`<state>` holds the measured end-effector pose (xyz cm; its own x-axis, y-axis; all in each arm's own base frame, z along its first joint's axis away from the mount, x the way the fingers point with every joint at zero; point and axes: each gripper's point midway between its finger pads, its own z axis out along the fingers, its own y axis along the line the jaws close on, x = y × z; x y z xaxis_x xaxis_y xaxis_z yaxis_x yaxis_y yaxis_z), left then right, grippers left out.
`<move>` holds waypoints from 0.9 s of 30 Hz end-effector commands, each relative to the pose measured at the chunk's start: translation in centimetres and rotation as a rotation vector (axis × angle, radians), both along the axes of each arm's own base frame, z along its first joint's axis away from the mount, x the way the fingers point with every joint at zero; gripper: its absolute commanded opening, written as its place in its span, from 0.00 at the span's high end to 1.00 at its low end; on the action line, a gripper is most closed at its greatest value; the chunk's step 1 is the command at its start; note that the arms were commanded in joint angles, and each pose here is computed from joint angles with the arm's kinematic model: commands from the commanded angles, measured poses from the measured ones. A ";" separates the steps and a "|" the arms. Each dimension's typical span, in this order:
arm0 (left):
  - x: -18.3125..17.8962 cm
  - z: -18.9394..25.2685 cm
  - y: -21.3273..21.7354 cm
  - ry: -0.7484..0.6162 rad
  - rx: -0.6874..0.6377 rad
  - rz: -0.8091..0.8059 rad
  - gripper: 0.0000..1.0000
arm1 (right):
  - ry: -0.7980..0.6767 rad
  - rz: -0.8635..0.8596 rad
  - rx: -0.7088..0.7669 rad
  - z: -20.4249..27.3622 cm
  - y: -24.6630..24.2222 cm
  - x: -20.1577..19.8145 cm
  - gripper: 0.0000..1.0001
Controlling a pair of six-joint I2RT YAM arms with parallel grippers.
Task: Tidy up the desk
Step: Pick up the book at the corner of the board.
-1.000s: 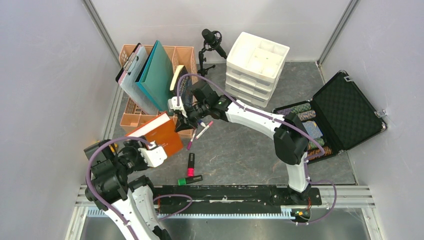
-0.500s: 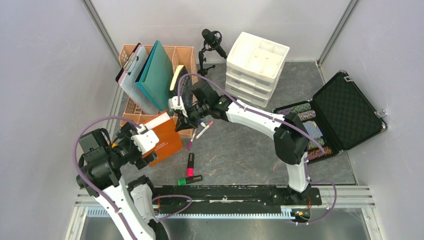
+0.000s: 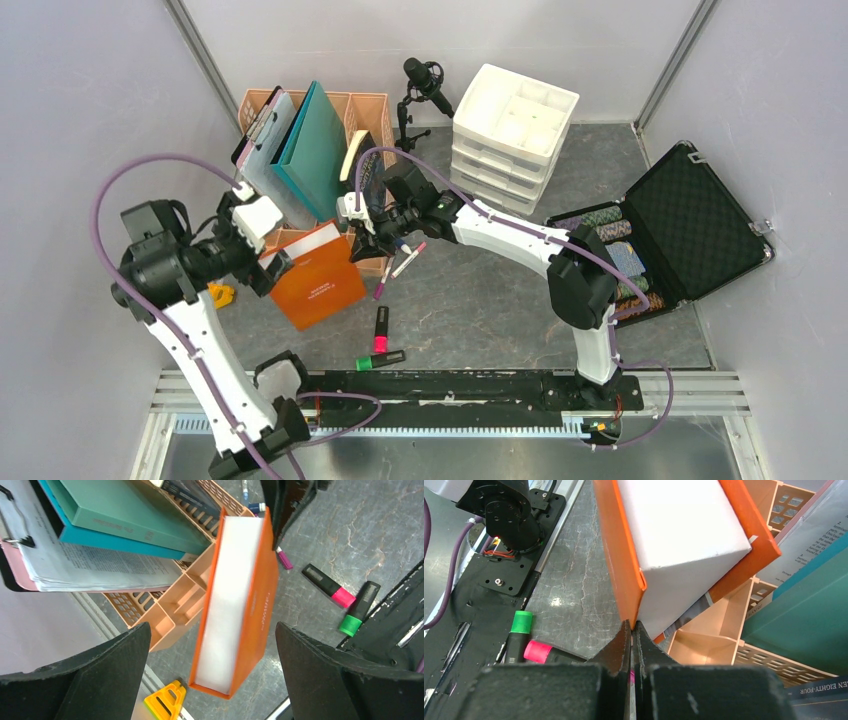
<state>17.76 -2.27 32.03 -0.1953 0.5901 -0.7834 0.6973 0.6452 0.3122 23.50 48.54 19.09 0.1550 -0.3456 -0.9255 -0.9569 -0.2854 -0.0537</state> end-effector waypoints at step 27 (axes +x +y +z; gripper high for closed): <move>2.4 -0.9 0.6 0.100 -0.100 -0.069 0.00 | 0.110 -0.220 -0.037 -1.2 -3.5 3.9 1.00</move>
